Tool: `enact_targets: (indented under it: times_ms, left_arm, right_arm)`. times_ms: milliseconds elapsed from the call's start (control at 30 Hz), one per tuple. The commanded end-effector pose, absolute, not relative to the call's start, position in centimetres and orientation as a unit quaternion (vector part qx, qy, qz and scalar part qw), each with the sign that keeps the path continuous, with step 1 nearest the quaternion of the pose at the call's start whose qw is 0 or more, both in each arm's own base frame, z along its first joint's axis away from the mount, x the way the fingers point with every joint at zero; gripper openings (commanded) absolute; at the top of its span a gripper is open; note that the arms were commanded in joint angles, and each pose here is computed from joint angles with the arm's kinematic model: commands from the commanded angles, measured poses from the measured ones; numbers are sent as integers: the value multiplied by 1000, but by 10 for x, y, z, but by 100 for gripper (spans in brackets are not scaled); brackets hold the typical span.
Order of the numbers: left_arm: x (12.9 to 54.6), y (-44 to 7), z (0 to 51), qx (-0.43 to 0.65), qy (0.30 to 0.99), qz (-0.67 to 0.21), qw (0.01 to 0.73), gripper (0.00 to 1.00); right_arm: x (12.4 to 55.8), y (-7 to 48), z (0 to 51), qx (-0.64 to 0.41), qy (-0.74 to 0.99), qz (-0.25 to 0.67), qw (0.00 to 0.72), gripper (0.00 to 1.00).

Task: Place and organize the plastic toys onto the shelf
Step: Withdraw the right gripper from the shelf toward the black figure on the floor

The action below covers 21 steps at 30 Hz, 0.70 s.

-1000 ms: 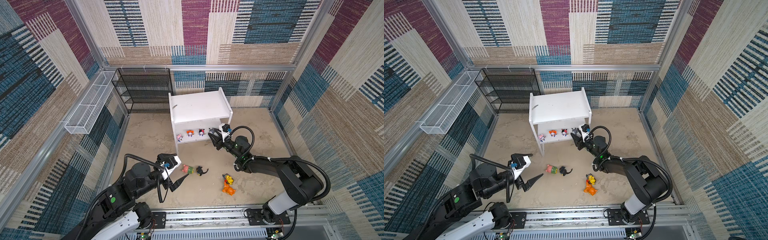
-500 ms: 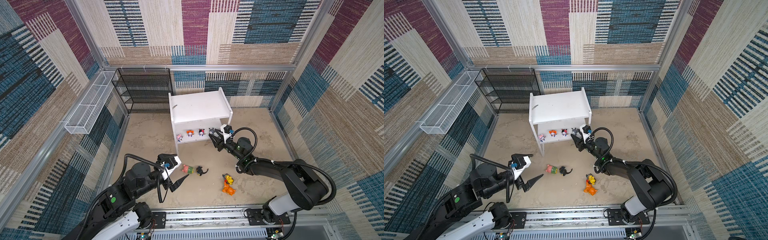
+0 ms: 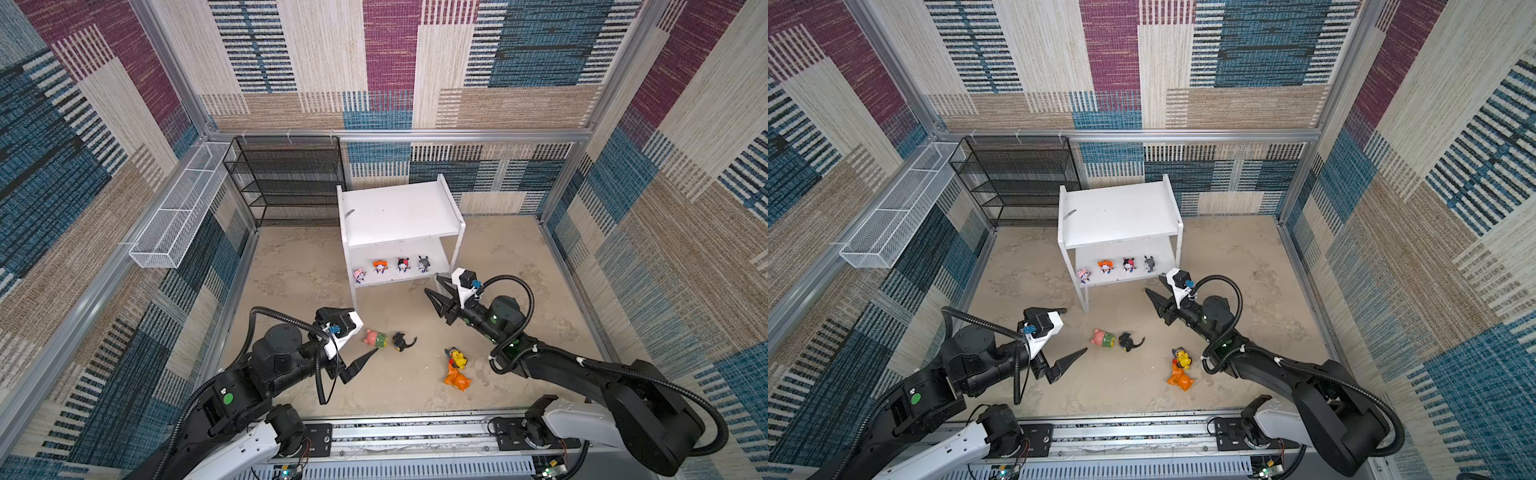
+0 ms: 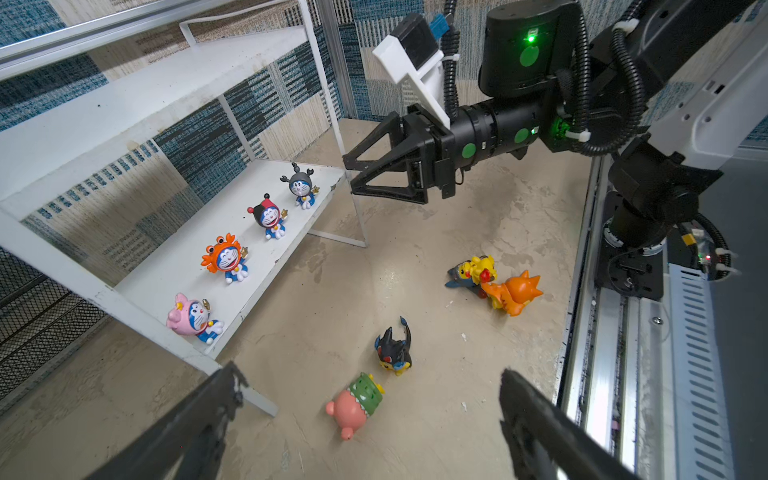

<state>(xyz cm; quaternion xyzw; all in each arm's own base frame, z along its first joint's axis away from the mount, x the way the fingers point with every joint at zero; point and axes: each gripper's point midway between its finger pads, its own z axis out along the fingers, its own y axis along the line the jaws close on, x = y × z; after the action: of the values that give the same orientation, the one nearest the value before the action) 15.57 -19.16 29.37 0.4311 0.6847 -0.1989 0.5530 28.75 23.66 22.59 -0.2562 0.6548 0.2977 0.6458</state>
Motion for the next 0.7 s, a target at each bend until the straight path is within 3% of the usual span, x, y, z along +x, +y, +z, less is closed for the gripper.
enact_targets:
  times_ms: [0,133,300,667]
  left_arm:
    - [160,-193,300,417,684,-202,563,99]
    - [162,-193,299,415,689,-201,560,99]
    - [167,-191,293,395,711,-199,547,99]
    - [178,-175,265,285,790,-203,503,99]
  right_arm:
    - [278,223,212,-240,677,286,634,55]
    - [256,213,203,-237,685,295,623,57]
    - [235,214,182,-257,710,306,580,68]
    - [201,253,131,-301,751,359,466,81]
